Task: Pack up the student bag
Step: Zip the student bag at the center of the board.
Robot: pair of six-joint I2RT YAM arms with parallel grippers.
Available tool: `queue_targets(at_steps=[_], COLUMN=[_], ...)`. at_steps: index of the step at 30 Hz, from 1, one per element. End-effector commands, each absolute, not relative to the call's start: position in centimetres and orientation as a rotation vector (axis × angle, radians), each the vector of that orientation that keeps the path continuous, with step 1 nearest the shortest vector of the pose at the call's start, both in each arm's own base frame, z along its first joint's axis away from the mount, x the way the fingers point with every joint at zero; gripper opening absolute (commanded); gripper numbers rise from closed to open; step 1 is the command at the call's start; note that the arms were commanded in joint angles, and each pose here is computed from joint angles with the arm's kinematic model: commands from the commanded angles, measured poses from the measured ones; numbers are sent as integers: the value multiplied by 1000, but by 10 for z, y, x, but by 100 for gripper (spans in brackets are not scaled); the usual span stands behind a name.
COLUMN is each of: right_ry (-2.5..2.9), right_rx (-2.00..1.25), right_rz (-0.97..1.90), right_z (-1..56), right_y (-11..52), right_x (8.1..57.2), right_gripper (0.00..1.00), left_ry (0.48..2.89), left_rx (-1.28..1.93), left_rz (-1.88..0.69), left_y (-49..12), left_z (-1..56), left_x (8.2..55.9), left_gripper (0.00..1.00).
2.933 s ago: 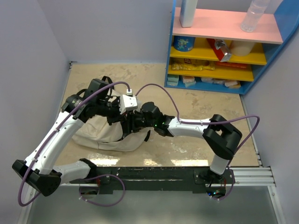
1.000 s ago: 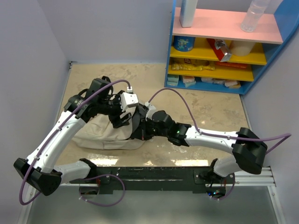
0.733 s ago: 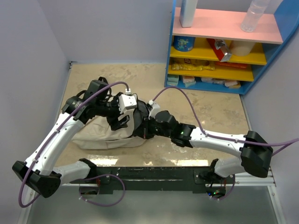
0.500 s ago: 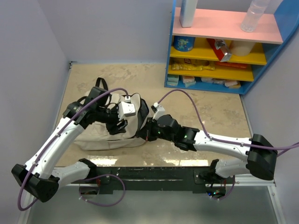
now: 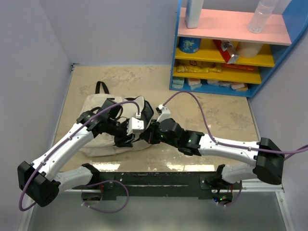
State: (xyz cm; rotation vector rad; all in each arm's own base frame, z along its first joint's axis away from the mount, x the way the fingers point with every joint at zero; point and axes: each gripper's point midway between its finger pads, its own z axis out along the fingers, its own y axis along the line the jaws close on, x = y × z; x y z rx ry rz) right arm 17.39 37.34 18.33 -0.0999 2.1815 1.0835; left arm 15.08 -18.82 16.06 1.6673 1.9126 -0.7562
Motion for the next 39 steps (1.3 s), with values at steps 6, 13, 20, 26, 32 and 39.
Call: queue_targets(at_steps=[6, 13, 20, 26, 32, 39], right_ry=[2081, 2105, 2096, 2041, 2044, 2061], right_rx=[-29, 3, 46, 122, 85, 81], right_rz=[1130, 1084, 982, 866, 770, 706], right_z=[232, 225, 226, 231, 223, 217], right_y=[387, 380, 361, 327, 332, 337], right_x=[189, 193, 213, 261, 304, 338], right_gripper=[0, 0, 0, 0, 0, 0], left_ry=[1824, 1827, 1850, 1820, 1807, 1789], left_rx=[1690, 1610, 1655, 1807, 1939, 1977], left_rz=[-697, -534, -567, -671, -745, -751], left_y=[-207, -199, -199, -193, -187, -185], left_z=[135, 126, 119, 120, 119, 123], left_x=[167, 189, 183, 152, 127, 118], left_gripper=[53, 25, 0, 0, 0, 0])
